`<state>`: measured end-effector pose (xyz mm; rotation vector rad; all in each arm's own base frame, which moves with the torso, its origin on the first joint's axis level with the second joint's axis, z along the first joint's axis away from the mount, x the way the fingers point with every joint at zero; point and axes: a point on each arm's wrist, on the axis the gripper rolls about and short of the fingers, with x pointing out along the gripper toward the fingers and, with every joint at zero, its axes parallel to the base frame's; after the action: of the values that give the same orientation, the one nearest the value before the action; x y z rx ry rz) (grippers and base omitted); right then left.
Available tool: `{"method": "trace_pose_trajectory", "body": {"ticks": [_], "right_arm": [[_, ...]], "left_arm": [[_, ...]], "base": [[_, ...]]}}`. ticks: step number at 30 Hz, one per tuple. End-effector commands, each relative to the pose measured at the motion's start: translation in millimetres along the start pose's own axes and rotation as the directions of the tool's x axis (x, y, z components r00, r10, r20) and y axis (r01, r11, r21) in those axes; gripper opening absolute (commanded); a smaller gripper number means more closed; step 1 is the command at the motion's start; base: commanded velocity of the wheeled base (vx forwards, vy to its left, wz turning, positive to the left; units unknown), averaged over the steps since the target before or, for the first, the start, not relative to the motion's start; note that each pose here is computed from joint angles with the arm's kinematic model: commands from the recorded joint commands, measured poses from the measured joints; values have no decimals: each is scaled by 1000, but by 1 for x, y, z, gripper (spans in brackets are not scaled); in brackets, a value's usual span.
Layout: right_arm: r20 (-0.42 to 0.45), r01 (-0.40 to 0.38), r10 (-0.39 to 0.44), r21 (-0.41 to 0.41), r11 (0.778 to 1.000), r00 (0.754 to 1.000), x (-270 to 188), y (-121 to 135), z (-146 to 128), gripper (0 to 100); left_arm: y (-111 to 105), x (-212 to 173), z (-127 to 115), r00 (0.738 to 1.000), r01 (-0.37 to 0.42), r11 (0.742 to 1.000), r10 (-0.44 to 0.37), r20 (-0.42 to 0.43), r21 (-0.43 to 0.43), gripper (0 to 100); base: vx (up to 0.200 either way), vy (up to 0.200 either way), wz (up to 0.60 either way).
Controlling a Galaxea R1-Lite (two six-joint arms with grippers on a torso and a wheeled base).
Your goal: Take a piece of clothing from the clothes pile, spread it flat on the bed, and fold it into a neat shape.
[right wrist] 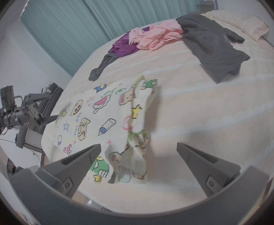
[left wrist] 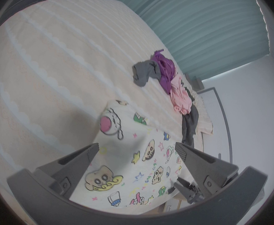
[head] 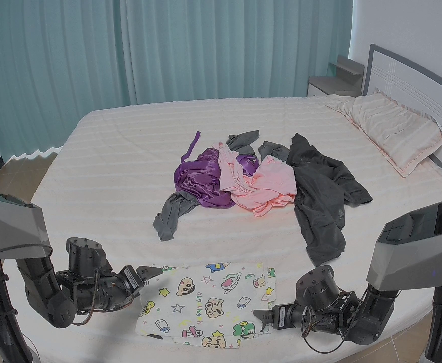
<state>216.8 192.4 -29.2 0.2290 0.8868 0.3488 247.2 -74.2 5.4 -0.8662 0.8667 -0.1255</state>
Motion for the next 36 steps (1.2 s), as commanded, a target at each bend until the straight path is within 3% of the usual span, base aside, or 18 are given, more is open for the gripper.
{"method": "trace_pose_trajectory", "body": {"ticks": [1, 8, 9, 12, 22, 30, 35, 36], "right_arm": [[-14, -25, 24, -24, 999, 1000, 1, 6, -5, 100], [-46, -23, 20, -55, 998, 999, 6, 8, -15, 100], [-49, -22, 19, -60, 998, 999, 6, 8, -16, 0], [-50, -22, 18, -72, 997, 999, 5, 8, -16, 0], [-71, -17, 11, -94, 995, 997, -10, 1, -19, 0], [-92, -19, 9, -112, 994, 996, -17, -5, -20, 0], [-95, -18, 6, -119, 993, 995, -17, -5, -20, 0], [-95, -18, 6, -119, 993, 995, -18, -6, -21, 100]], "left_arm": [[9, -8, 11, 999, 0, 999, 2, 40, -37, 100], [-8, -21, 21, 992, 94, 986, -81, 96, -138, 100], [-12, -25, 21, 990, 116, 982, -103, 95, -147, 100], [-24, -29, 14, 986, 160, 973, -150, 68, -167, 100], [-34, -22, -5, 986, 163, 976, -164, 3, -145, 100], [-31, -8, -20, 996, 89, 989, -90, -1, -114, 100], [-28, 1, -32, 999, 34, 998, -34, -4, -43, 100], [-26, 2, -34, 1000, 20, 999, -20, -1, -27, 100]], "base": [[0, 0, 0], [0, 0, 0], [0, 0, 0], [0, 0, 0], [0, 0, 0], [0, 0, 0], [0, 0, 0], [0, 0, 0]]}}
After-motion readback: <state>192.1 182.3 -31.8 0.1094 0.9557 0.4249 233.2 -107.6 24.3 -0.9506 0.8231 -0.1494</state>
